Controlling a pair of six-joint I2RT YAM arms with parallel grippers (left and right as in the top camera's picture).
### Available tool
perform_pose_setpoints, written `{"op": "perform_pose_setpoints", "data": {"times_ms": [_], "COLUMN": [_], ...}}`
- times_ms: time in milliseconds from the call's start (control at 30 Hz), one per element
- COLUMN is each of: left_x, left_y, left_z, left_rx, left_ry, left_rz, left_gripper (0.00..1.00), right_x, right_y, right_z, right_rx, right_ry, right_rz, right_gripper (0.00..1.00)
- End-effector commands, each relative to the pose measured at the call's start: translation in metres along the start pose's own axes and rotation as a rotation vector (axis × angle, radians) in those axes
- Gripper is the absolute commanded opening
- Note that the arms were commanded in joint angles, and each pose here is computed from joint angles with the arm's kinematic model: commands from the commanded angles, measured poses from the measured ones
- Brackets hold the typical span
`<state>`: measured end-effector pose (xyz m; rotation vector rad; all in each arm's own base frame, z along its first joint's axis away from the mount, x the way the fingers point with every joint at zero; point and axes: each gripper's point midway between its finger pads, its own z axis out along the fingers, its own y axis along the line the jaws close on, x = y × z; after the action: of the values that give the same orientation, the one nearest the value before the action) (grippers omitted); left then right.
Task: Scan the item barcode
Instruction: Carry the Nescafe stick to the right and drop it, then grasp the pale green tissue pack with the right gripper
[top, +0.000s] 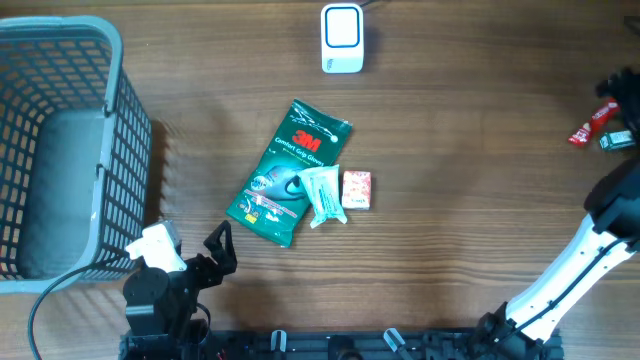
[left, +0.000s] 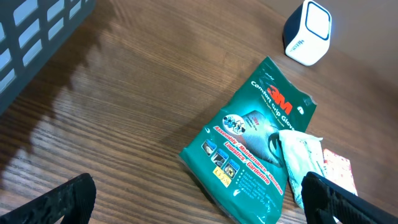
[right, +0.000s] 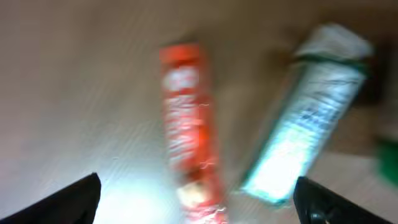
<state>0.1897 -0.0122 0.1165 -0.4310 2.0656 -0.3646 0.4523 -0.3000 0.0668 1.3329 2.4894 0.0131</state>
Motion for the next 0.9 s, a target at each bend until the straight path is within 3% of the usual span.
{"op": "perform_pose_setpoints", "data": {"times_ms": [0,67,200,300,367,467,700,867], "left_x": [0.001,0.001,0.001,0.001,0.001,0.001,0.001,0.001], "left_y": [-0.002,-0.002,-0.002,-0.002,-0.002,-0.002,-0.002,-0.002], "left_z": [0.000,0.000,0.000,0.000,0.000,0.000,0.000,0.000], "left_rx": [0.014,0.014,0.014,0.014,0.014,0.014,0.014,0.014], "left_ry": [0.001,0.001,0.001,0.001,0.001,0.001,0.001,0.001], "left_rz": [-0.006,-0.006,-0.006,-0.006,-0.006,-0.006,-0.006,-0.006], "left_gripper": [1.00,1.00,1.00,1.00,1.00,1.00,1.00,1.00], "right_x": [0.012,0.064,0.153,0.258,0.357,0.450,0.547,0.560], "right_y": [0.099,0.136,0.176,0.204,0.216,0.212,0.204,0.195], "right_z": [-0.113,-0.146,-0.152,-0.146,-0.137,-0.133,-0.159,-0.141], "right_rx": [-0.377,-0.405,-0.378,-0.327,-0.284,-0.233,-0.384,-0.213], "right_ry": [-0.024,0.057,0.235,0.428,0.560,0.660,0.755,0.625], "right_rz": [-0.123,-0.214,-0.406,-0.619,-0.839,-1.029,-1.498,-1.565], "right_gripper": [1.00,1.00,1.00,1.00,1.00,0.99,1.00,0.98]}}
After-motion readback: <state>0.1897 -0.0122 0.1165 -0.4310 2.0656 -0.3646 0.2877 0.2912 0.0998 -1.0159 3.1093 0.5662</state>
